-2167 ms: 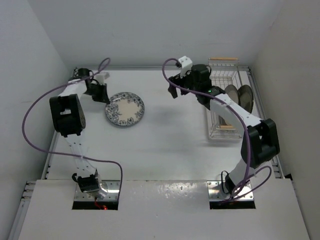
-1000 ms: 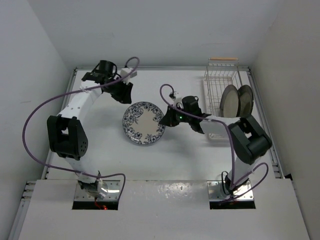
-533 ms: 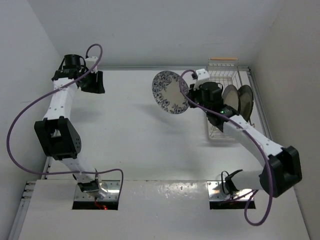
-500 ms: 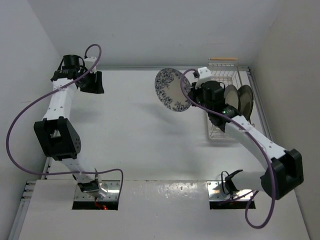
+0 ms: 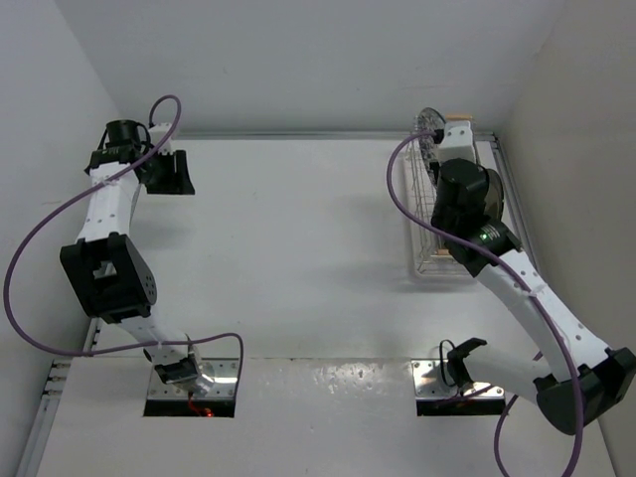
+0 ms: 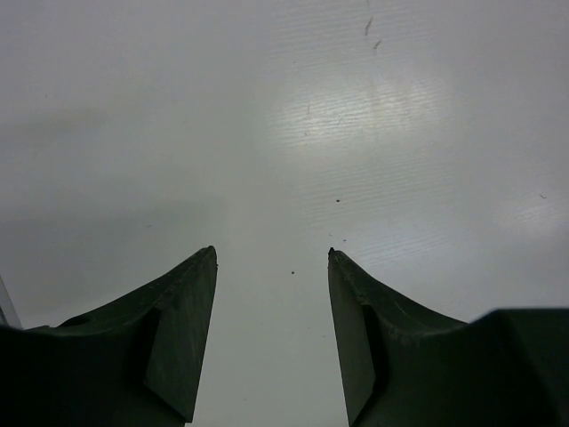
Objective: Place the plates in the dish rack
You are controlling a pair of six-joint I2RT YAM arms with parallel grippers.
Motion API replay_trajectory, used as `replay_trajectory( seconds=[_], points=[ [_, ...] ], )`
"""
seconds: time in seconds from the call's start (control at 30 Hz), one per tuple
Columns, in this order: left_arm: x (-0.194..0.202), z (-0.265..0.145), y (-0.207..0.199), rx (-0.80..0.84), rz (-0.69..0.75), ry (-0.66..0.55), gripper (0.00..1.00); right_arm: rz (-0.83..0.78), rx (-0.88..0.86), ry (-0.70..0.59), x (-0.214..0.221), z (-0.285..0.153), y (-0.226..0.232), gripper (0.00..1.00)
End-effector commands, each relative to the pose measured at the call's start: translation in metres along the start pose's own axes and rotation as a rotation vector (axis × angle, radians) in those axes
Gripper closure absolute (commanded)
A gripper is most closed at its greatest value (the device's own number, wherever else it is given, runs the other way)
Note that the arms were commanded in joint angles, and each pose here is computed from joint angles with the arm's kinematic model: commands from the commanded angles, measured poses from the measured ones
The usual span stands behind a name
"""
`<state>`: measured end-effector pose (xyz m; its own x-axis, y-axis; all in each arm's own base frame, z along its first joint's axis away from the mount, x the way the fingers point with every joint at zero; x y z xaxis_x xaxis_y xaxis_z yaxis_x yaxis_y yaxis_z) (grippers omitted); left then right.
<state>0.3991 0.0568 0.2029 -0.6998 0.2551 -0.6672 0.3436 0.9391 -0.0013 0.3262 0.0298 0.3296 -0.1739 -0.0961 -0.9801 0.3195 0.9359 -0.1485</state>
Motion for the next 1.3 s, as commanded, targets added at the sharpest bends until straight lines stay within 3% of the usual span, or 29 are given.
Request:
replay_trajectory(
  seconds=[0.0, 0.4, 1.1, 1.27],
  points=[
    [-0.007, -0.015, -0.002, 0.001, 0.004, -0.054, 0.42, 0.152, 0.142, -0.117, -0.036, -0.008, -0.029, 1.0],
    [0.005, -0.018, -0.001, 0.015, -0.007, -0.051, 0.42, 0.349, 0.153, 0.023, 0.038, -0.002, -0.013, 1.0],
    [0.013, -0.021, 0.009, 0.009, -0.019, -0.054, 0.41, 0.26, 0.215, 0.072, 0.096, -0.009, -0.012, 1.0],
    [0.013, -0.022, 0.011, 0.01, -0.025, -0.058, 0.41, 0.251, 0.173, 0.065, 0.096, -0.01, -0.005, 0.84]
  ],
)
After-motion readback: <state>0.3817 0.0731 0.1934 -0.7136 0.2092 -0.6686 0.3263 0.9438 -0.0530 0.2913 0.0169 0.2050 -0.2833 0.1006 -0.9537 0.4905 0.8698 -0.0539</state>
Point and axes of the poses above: each gripper's point midway between its finger pads, its own z axis out along the fingers, its own y axis along the line the jaws close on, x = y × z, the point moved 2 cm from there along -z, back along the fingers, and after that the axes turned 15 degrees about z, right-handed, at the moved point
